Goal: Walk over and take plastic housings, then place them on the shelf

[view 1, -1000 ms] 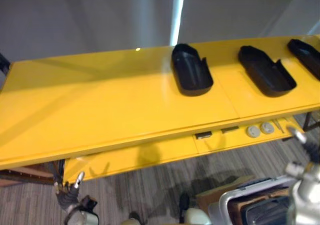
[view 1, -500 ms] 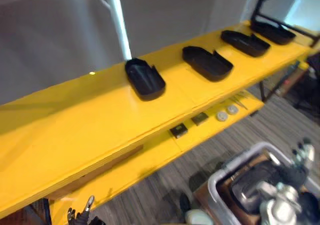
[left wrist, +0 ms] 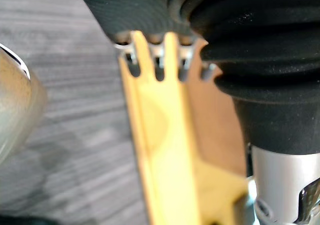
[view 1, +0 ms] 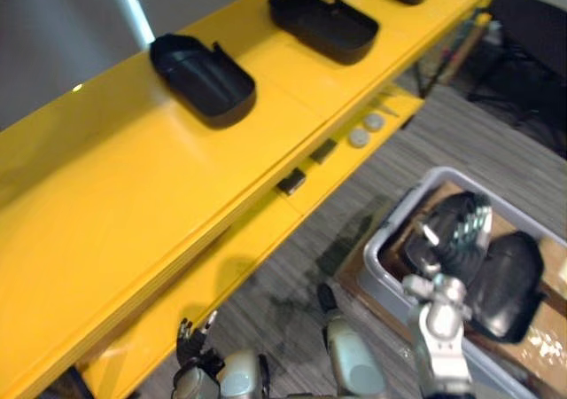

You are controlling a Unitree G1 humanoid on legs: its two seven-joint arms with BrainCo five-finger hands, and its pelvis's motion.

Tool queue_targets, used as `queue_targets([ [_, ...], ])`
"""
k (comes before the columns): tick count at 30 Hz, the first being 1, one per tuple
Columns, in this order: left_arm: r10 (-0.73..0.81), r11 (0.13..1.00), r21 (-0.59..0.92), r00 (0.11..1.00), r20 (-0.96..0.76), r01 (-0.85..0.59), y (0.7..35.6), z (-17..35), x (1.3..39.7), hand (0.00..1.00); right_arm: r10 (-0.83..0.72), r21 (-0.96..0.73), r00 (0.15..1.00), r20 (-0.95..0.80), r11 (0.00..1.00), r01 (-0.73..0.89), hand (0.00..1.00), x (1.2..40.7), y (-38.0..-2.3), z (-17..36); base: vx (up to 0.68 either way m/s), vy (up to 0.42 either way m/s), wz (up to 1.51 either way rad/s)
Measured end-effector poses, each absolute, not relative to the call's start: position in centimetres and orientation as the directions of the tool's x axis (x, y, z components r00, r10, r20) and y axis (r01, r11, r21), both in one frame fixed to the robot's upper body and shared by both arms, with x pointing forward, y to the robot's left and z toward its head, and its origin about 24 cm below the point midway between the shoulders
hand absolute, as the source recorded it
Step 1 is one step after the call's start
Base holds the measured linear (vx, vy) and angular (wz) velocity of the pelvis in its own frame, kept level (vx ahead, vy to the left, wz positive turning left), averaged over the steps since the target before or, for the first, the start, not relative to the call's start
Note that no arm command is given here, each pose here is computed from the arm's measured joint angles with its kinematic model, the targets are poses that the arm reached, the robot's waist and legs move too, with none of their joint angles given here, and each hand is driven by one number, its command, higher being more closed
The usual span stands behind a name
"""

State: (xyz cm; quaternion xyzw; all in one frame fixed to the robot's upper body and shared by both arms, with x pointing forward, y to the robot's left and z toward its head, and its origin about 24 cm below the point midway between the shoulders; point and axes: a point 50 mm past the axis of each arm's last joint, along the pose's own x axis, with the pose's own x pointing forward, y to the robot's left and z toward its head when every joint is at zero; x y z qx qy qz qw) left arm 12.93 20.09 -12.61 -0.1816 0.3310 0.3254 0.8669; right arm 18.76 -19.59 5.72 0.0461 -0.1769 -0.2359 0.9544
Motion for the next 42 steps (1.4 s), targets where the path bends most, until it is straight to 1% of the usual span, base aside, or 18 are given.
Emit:
queue_targets([
  [2, 0.464, 0.714, -0.050, 0.524, -0.714, -0.699, 20.8, -13.0, 12.4, 0.00, -0.419, 0.192, 0.851, 0.318, 0.907, 0.375, 0.00, 19.0, -18.2, 5.7, -0.08, -0.009, -0.45],
  [6, 0.462, 0.717, -0.023, 0.500, -0.733, -0.697, 21.4, -13.2, 12.2, 0.00, -0.370, 0.253, 0.865, 0.340, 0.922, 0.294, 0.00, 21.4, -15.2, 6.8, 0.01, -0.079, -0.33],
  [7, 0.464, 0.712, -0.018, 0.489, -0.739, -0.702, 21.5, -13.2, 12.1, 0.00, -0.370, 0.246, 0.867, 0.334, 0.922, 0.299, 0.00, 21.7, -15.0, 6.7, -0.03, -0.064, -0.58],
  [9, 0.439, 0.701, -0.004, 0.436, -0.785, -0.713, 20.6, -14.0, 10.8, 0.00, -0.382, 0.227, 0.880, 0.283, 0.918, 0.326, 0.00, 22.6, -14.4, 6.1, 0.00, -0.088, -0.49],
  [10, 0.437, 0.706, -0.001, 0.437, -0.786, -0.708, 20.6, -14.1, 10.7, 0.00, -0.393, 0.223, 0.879, 0.271, 0.914, 0.339, 0.00, 22.5, -14.4, 5.9, 0.01, -0.119, -0.27],
  [15, 0.487, 0.699, 0.087, 0.382, -0.785, -0.710, 23.1, -14.3, 8.6, 0.00, -0.426, 0.147, 0.891, 0.159, 0.902, 0.405, 0.00, 22.1, -14.3, 3.7, 0.03, -0.223, -0.38],
  [18, 0.482, 0.624, 0.007, 0.377, -0.790, -0.782, 22.8, -14.2, 8.9, 0.00, -0.450, 0.122, 0.880, 0.155, 0.892, 0.435, 0.00, 21.7, -15.8, 3.4, 0.06, -0.368, -0.46],
  [20, 0.440, 0.579, -0.073, 0.386, -0.811, -0.812, 20.4, -14.3, 9.6, 0.00, -0.513, 0.048, 0.838, 0.185, 0.857, 0.514, 0.00, 21.3, -19.1, 3.5, 0.05, -0.343, -0.16],
  [22, 0.451, 0.575, -0.073, 0.391, -0.802, -0.815, 20.5, -14.2, 9.6, 0.00, -0.567, 0.023, 0.808, 0.161, 0.820, 0.571, 0.00, 20.3, -20.8, 2.9, 0.03, -0.217, -0.14],
  [24, 0.452, 0.568, -0.051, 0.363, -0.815, -0.821, 20.5, -14.5, 8.3, 0.00, -0.604, -0.009, 0.782, 0.151, 0.791, 0.612, 0.00, 19.1, -23.1, 2.6, 0.03, -0.141, -0.51],
  [28, 0.434, 0.570, -0.035, 0.337, -0.835, -0.821, 20.3, -15.0, 6.6, 0.00, -0.653, 0.010, 0.751, 0.096, 0.755, 0.655, 0.00, 18.4, -25.2, 1.8, 0.04, 0.023, -0.35],
  [29, 0.431, 0.578, -0.042, 0.348, -0.833, -0.815, 20.4, -15.0, 6.7, 0.00, -0.660, 0.009, 0.746, 0.090, 0.749, 0.662, 0.00, 18.5, -25.3, 1.7, 0.05, 0.056, 0.04],
  [31, 0.435, 0.637, -0.024, 0.385, -0.814, -0.771, 20.6, -14.8, 7.1, 0.00, -0.667, 0.016, 0.739, 0.094, 0.743, 0.669, 0.00, 19.4, -25.4, 1.8, 0.06, 0.071, 0.04],
  [33, 0.433, 0.707, -0.014, 0.448, -0.782, -0.707, 20.6, -14.3, 8.4, 0.00, -0.692, 0.052, 0.718, 0.075, 0.722, 0.690, 0.00, 21.2, -25.9, 2.0, 0.07, 0.064, 0.02],
  [36, 0.446, 0.736, -0.027, 0.515, -0.732, -0.677, 20.7, -13.5, 10.0, 0.00, -0.702, 0.075, 0.709, 0.060, 0.712, 0.698, 0.00, 23.4, -25.9, 2.6, 0.01, 0.032, -0.03],
  [39, 0.423, 0.794, -0.066, 0.628, -0.653, -0.604, 19.8, -12.1, 13.2, 0.00, -0.763, 0.122, 0.647, 0.008, 0.643, 0.756, 0.00, 25.5, -27.6, 3.3, -0.04, 0.014, 0.03],
  [41, 0.398, 0.833, -0.070, 0.683, -0.612, -0.548, 19.3, -11.4, 14.7, 0.00, -0.793, 0.122, 0.609, -0.021, 0.603, 0.789, 0.00, 26.7, -28.9, 3.6, -0.11, 0.018, 0.22],
  [42, 0.398, 0.837, -0.073, 0.696, -0.597, -0.542, 19.4, -11.1, 15.1, 0.00, -0.804, 0.105, 0.592, -0.052, 0.586, 0.804, 0.00, 27.2, -29.7, 3.5, -0.11, 0.009, 0.25],
])
